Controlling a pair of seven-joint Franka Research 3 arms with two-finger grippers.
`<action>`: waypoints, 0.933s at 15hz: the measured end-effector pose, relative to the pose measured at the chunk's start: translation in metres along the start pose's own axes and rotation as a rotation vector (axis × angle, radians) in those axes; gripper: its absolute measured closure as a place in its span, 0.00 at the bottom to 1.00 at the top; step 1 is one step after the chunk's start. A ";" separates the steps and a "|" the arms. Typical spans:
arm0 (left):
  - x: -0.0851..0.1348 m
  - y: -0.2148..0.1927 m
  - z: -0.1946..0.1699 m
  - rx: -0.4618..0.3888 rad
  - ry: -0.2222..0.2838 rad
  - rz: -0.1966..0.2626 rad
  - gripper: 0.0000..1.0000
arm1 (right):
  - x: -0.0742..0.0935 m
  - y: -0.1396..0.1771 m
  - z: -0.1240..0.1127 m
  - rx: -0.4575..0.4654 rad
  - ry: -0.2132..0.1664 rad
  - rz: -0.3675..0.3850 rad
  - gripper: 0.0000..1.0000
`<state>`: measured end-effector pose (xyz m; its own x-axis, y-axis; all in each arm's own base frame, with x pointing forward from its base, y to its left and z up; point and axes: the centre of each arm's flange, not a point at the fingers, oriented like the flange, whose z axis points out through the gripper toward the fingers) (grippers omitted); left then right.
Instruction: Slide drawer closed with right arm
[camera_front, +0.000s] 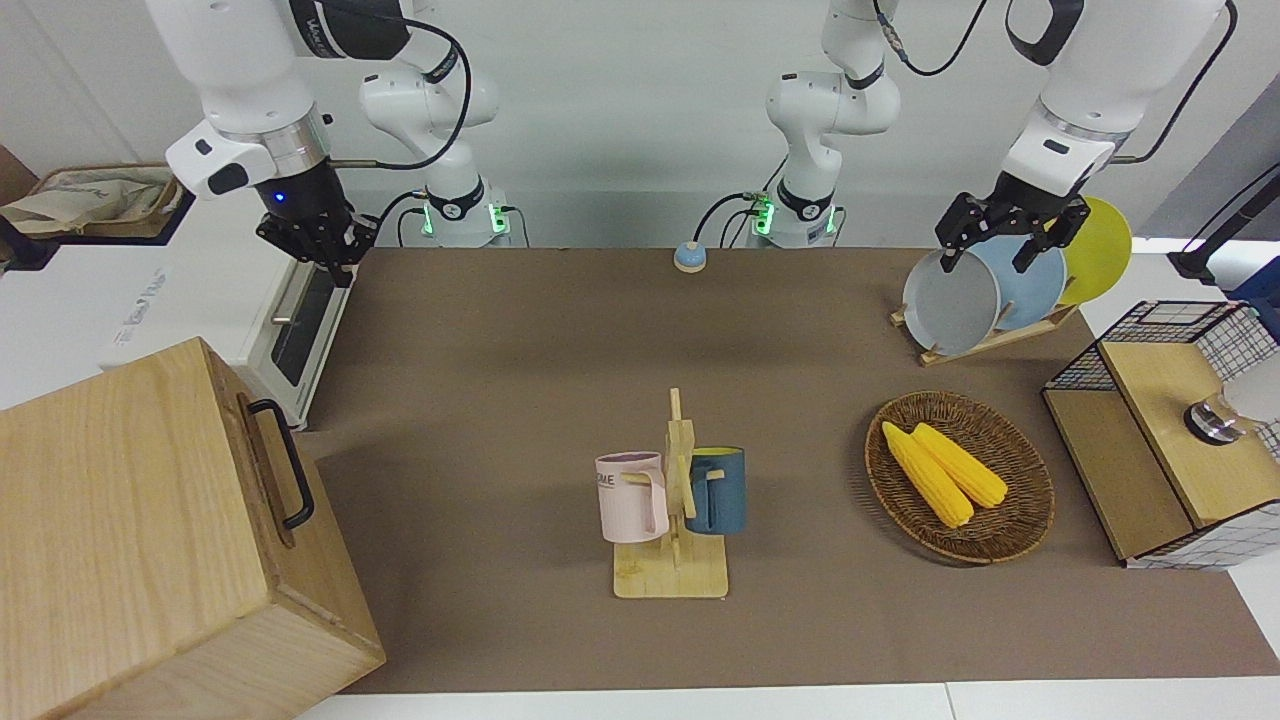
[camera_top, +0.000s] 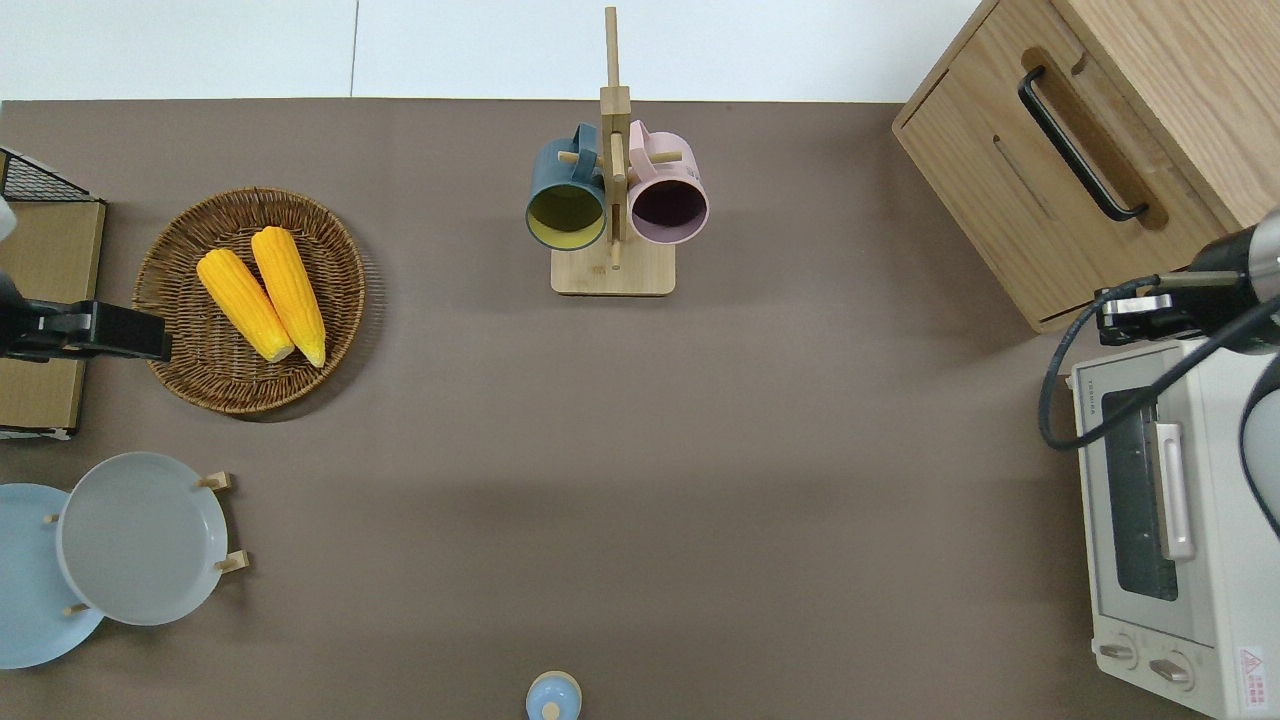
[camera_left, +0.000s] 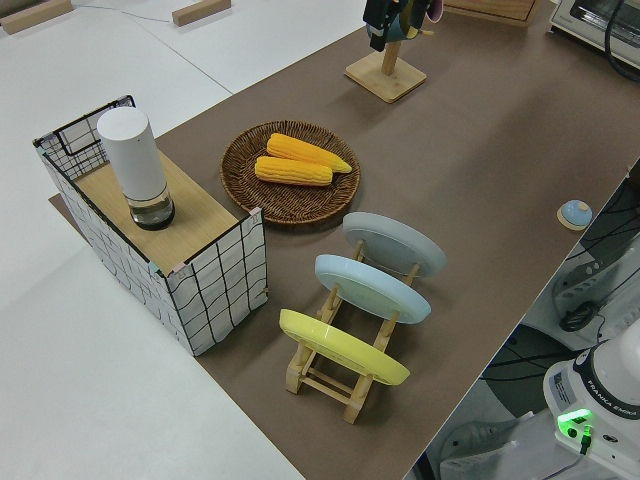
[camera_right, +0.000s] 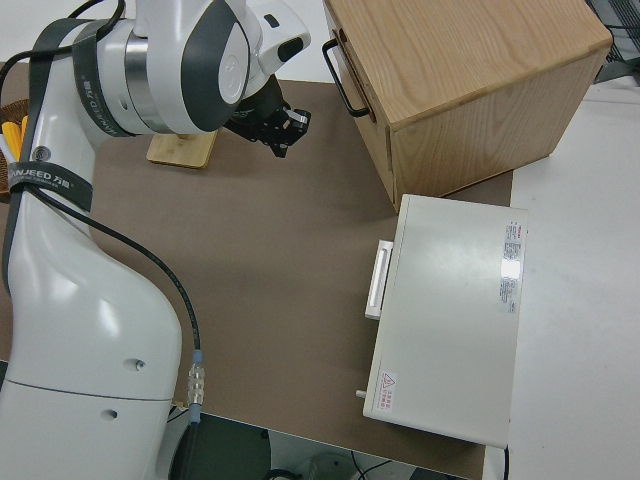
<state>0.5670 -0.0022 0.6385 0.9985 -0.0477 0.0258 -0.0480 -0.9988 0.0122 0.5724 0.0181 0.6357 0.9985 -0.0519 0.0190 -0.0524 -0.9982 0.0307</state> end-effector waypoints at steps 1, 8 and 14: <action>0.000 0.000 0.000 0.000 0.000 0.000 0.00 | -0.002 0.000 -0.004 0.001 0.007 -0.003 0.99; 0.000 0.000 0.000 0.000 0.000 0.000 0.00 | 0.001 -0.002 -0.008 0.007 0.033 -0.007 0.79; 0.000 0.000 0.000 0.000 0.000 0.000 0.00 | 0.008 -0.003 -0.016 0.009 0.058 -0.006 0.22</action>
<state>0.5670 -0.0022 0.6385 0.9985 -0.0477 0.0258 -0.0480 -0.9988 0.0122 0.5801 0.0209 0.6515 0.9961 -0.0443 0.0766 -0.0462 -0.9987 0.0225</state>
